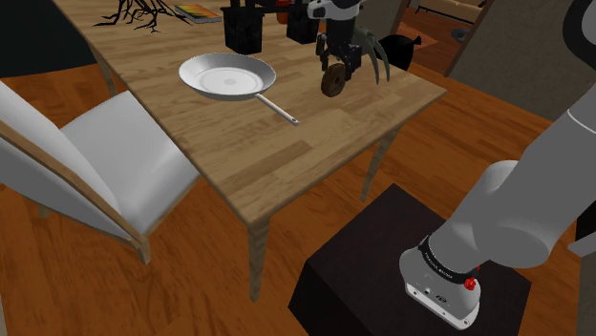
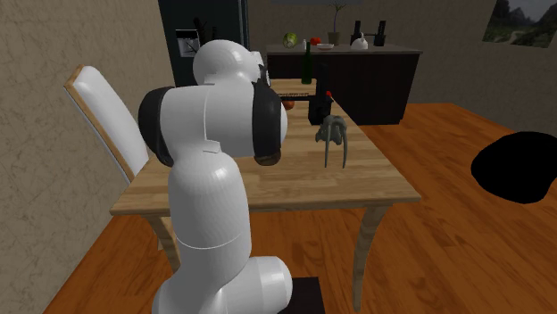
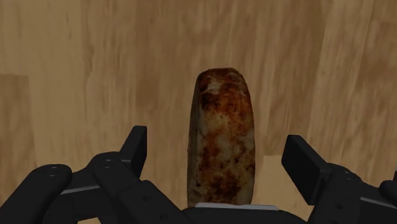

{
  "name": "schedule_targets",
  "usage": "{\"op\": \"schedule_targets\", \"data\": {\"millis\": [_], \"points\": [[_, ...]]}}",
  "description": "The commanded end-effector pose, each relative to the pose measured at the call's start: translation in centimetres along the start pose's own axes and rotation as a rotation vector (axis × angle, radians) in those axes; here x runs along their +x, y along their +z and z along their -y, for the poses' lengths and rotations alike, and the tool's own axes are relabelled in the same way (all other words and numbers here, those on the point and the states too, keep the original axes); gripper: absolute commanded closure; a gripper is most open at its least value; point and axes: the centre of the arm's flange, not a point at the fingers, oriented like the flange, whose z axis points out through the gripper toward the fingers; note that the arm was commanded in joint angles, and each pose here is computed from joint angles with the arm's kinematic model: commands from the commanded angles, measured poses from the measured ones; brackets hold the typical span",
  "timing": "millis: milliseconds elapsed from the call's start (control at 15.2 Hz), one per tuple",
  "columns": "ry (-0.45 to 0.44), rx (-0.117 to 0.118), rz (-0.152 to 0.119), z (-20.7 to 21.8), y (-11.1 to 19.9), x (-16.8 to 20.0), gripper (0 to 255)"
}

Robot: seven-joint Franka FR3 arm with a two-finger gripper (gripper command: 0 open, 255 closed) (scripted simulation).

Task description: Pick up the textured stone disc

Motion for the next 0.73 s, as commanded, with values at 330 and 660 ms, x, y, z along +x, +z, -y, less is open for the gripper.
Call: {"op": "schedule_targets", "data": {"millis": [330, 660], "points": [[0.000, -0.001, 0.000, -0.07, 0.25, 0.12, 255], [0.000, -0.001, 0.000, 0.00, -0.37, -0.07, 255]]}}
